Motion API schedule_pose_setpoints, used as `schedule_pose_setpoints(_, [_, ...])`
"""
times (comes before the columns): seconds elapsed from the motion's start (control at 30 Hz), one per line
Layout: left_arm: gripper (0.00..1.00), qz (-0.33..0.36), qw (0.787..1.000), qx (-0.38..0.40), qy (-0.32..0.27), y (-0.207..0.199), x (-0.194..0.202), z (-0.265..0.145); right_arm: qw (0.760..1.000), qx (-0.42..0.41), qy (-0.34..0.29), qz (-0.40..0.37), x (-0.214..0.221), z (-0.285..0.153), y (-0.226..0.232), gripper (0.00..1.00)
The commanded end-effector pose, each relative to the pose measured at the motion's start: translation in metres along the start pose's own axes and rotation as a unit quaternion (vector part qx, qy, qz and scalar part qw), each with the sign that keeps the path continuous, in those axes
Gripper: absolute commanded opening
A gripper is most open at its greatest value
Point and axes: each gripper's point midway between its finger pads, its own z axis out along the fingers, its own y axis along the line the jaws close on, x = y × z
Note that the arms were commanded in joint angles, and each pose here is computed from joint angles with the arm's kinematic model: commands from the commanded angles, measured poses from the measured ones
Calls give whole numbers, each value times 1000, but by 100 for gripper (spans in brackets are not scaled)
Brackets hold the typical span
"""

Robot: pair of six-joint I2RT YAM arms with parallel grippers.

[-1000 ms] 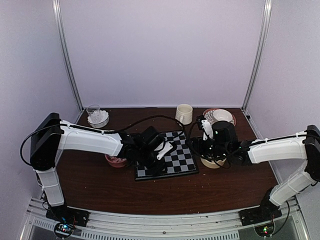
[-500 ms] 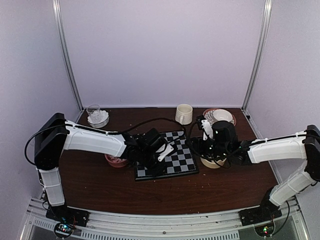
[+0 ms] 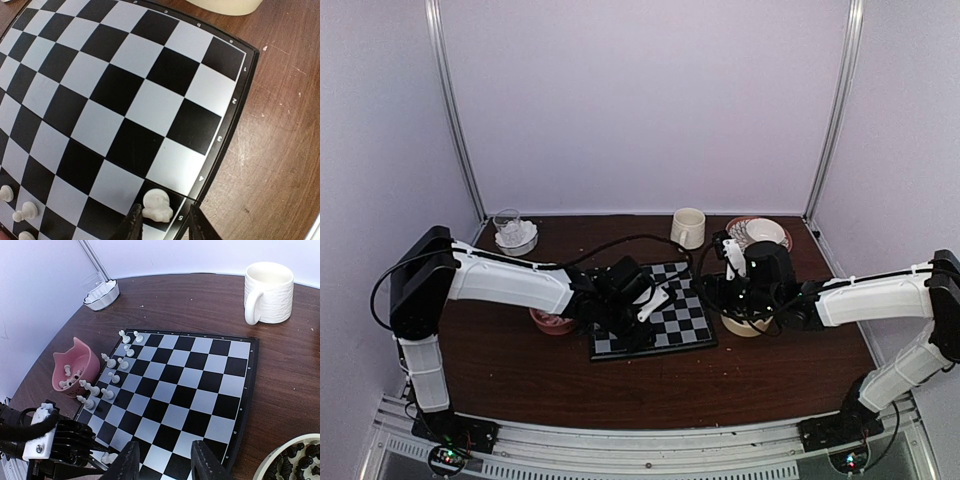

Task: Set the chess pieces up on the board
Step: Pick up the knight from the chessboard.

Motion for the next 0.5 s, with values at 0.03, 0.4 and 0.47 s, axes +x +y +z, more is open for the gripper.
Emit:
schedule_pose_setpoints(0.03, [30, 10, 1000, -7, -29, 0, -18, -1, 1000, -6, -11, 4, -9, -1, 2, 37])
schedule_pose_setpoints(0.4, [18, 11, 999, -27, -26, 7, -17, -1, 1000, -8, -10, 6, -9, -1, 2, 37])
schedule_pose_setpoints(0.47, [17, 12, 999, -28, -26, 7, -17, -1, 1000, -8, -9, 6, -8, 0, 2, 37])
